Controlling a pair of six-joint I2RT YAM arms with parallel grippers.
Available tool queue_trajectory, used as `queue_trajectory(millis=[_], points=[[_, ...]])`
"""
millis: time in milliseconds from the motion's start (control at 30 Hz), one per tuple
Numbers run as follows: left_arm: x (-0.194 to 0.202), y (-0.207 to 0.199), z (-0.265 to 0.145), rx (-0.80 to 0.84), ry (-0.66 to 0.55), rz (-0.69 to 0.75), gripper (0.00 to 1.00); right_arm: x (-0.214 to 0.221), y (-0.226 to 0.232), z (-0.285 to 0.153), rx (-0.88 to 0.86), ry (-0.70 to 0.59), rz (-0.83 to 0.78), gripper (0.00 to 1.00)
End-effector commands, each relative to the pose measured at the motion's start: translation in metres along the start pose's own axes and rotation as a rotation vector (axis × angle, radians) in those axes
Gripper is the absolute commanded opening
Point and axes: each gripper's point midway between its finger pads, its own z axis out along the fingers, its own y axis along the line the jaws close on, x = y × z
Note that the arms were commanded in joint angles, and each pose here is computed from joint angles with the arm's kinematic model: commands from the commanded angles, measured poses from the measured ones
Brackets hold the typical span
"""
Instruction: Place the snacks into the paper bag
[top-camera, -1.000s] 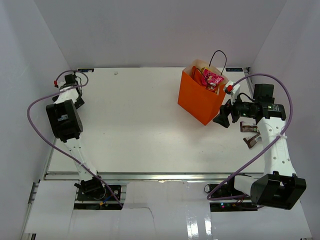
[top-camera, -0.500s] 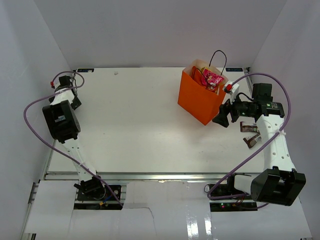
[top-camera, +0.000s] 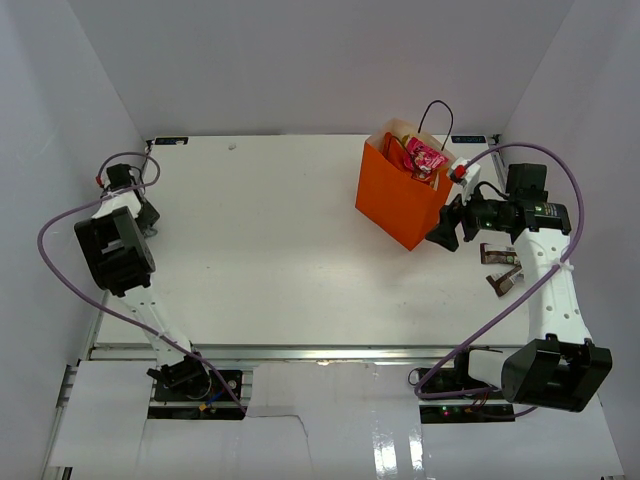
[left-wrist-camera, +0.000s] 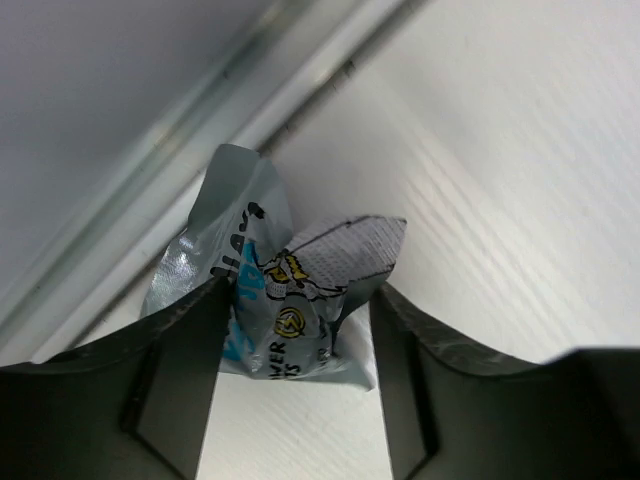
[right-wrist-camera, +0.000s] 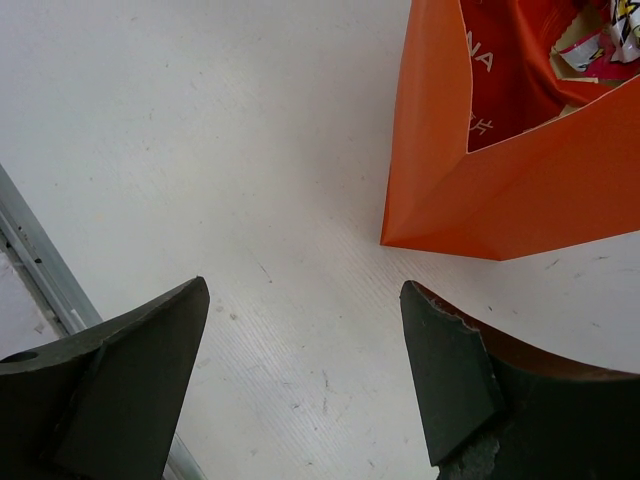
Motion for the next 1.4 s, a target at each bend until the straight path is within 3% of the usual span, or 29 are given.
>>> queue_trajectory(millis=[0, 267, 533, 667, 833, 1000, 1167, 1367], points=[[0.036, -0.028, -0.018, 0.195, 0.114, -0.014, 0.65, -0.025, -0.003, -0.009, 0.021, -0.061, -0.057, 0.83], [0.063, -0.073, -0.064, 0.503, 0.15, -0.032, 0.42, -0.038, 0.003, -0.017, 0.033, -0.104, -0.105, 0.83], [0.103, -0.157, -0.166, 1.021, 0.218, 0.059, 0.17, -0.055, 0.034, -0.02, -0.078, -0.179, -0.208, 0.83], [0.145, -0.201, -0.228, 1.242, 0.303, 0.172, 0.14, -0.056, 0.058, -0.013, -0.159, -0.182, -0.325, 0.83], [0.2, -0.227, -0.307, 1.469, 0.427, 0.274, 0.13, -0.047, 0.104, 0.009, -0.294, -0.138, -0.498, 0.83], [0.24, -0.221, -0.37, 1.691, 0.527, 0.362, 0.13, -0.044, 0.133, 0.041, -0.361, -0.094, -0.582, 0.82], [0.269, -0.208, -0.409, 1.809, 0.603, 0.476, 0.15, -0.039, 0.157, 0.081, -0.394, -0.059, -0.754, 0.84], [0.295, -0.185, -0.444, 1.912, 0.681, 0.587, 0.17, -0.064, 0.168, 0.121, -0.369, -0.195, -0.93, 0.95]])
